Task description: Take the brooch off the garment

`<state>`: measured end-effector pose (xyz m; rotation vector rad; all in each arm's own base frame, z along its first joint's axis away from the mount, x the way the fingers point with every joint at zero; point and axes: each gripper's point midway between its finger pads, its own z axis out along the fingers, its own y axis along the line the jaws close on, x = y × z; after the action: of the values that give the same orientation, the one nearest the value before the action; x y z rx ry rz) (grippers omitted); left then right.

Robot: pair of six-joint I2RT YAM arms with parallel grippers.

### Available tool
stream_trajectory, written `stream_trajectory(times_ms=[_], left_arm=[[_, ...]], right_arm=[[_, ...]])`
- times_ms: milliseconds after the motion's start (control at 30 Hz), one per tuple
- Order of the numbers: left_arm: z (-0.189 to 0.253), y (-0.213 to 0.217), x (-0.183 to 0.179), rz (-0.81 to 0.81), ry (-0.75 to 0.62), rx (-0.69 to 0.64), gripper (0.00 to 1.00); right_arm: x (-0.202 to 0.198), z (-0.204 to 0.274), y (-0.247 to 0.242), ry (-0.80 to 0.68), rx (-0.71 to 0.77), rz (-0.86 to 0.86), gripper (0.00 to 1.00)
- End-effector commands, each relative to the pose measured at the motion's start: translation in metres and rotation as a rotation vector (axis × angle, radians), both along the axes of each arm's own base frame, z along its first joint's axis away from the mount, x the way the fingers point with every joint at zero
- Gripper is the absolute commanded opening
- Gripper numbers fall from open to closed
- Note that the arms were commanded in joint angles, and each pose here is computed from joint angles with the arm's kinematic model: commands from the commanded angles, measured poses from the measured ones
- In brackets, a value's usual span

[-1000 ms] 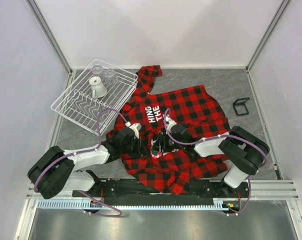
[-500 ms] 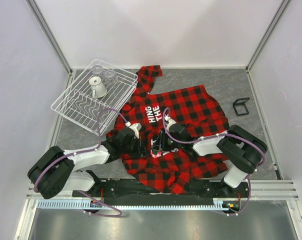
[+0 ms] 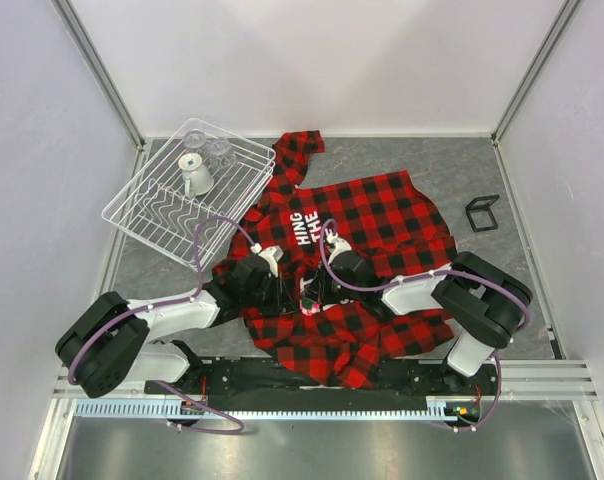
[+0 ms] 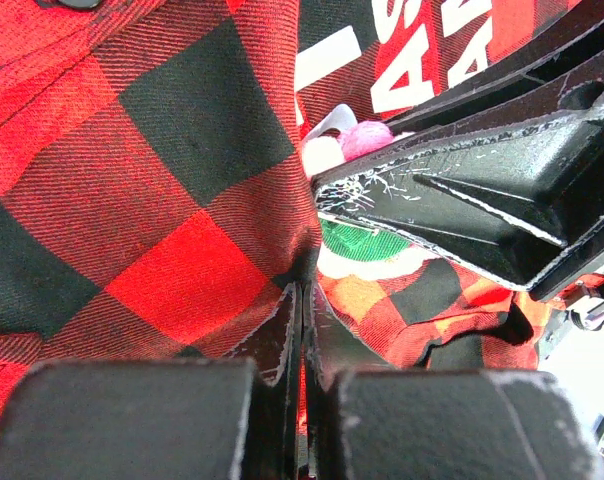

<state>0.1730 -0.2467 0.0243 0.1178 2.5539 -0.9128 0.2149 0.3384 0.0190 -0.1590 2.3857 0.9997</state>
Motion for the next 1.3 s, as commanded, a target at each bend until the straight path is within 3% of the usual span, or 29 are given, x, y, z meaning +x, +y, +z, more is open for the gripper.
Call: stream_trajectory(times_ms=[0,200,267,400,767,867,1000,1133,1267], left_arm=[[0.007,-0.007,0.005,-0.008,-0.02,-0.033,0.02],[0.011,-0.006,0.006,0.003,-0.034,-0.037,0.02],[0.012,-0.006,0.006,0.003,-0.035,-0.039,0.02],[0.012,-0.005,0.005,0.005,-0.036,-0.039,0.02],[0.013,-0.005,0.005,-0.003,-0.038,-0.041,0.02],[0.013,-0.006,0.004,-0.005,-0.038,-0.044,0.02],[0.024,-0.011,0.005,-0.004,-0.03,-0.076,0.03],[0.053,-0.022,0.01,0.033,-0.007,-0.144,0.22],[0.072,-0.017,0.017,0.109,-0.017,-0.181,0.38]], right_arm=[[-0.012,-0.048,-0.044,0.031,-0.232,-0.055,0.02],[-0.009,-0.028,-0.037,-0.032,-0.155,-0.056,0.01],[-0.005,-0.015,-0.031,-0.047,-0.115,-0.064,0.09],[0.0,0.004,-0.026,-0.059,-0.055,-0.095,0.35],[0.003,0.016,-0.02,-0.05,0.015,-0.103,0.39],[0.004,0.015,-0.018,-0.05,0.021,-0.098,0.32],[-0.003,0.021,-0.012,-0.057,0.064,-0.047,0.14],[0.001,0.032,-0.009,-0.116,0.112,-0.038,0.0],[0.0,0.031,-0.009,-0.152,0.146,-0.033,0.0]])
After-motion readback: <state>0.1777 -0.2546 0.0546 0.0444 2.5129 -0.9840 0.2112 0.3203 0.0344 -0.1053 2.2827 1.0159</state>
